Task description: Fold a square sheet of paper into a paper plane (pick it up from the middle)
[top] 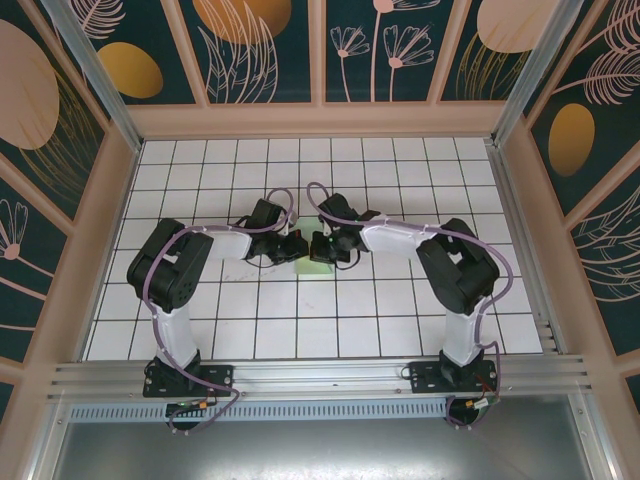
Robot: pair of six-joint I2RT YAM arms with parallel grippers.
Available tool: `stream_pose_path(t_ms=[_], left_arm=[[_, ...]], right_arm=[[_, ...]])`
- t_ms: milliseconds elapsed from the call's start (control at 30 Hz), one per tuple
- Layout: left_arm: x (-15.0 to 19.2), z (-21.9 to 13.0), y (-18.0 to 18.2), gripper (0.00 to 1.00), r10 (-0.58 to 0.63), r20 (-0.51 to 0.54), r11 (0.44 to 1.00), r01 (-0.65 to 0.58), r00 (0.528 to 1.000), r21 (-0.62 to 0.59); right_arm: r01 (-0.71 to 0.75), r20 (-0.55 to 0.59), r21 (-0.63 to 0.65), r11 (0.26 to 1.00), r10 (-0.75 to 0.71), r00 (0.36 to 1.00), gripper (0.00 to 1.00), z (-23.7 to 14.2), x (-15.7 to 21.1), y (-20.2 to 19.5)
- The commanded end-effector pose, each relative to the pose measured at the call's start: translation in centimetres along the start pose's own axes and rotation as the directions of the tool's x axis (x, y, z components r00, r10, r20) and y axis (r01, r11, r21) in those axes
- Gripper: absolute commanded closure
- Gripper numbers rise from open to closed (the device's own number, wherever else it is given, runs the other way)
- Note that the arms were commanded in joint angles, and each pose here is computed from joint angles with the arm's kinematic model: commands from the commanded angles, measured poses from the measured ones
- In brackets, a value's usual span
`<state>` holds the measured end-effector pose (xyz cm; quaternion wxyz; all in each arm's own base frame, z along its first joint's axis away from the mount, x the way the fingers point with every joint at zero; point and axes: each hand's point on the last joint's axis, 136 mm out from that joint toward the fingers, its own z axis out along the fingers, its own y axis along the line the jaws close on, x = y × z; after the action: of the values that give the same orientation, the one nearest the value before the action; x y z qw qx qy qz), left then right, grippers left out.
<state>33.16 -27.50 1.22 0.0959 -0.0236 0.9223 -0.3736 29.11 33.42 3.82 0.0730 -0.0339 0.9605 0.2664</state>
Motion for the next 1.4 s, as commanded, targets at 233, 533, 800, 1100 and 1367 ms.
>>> stream_pose_path(t_ms=[233,533,800,1100,1367], left_arm=[[3.5,1.0,5.8,1.00,-0.104,-0.063,0.977,0.091,0.993,-0.192],[3.5,1.0,6.2,1.00,-0.117,-0.058,0.972,0.102,0.991,-0.211],[3.7,1.1,6.9,1.00,-0.133,-0.054,0.964,0.117,0.990,-0.237],[3.9,1.0,7.8,1.00,-0.144,-0.050,0.953,0.124,0.988,-0.278],[3.9,1.0,7.9,1.00,-0.142,-0.050,0.951,0.122,0.989,-0.284]], right_arm=[[-0.035,-0.037,0.083,0.996,0.038,0.999,1.00,1.2,0.4,-0.8],[-0.024,-0.065,0.132,0.991,0.033,0.997,1.00,1.5,1.1,-2.0],[-0.006,-0.086,0.168,0.986,0.020,0.996,1.00,1.3,1.8,-3.0],[0.013,-0.103,0.208,0.978,0.009,0.995,1.00,0.5,2.6,-4.1],[0.014,-0.119,0.224,0.974,0.013,0.993,1.00,-0.1,3.7,-4.8]])
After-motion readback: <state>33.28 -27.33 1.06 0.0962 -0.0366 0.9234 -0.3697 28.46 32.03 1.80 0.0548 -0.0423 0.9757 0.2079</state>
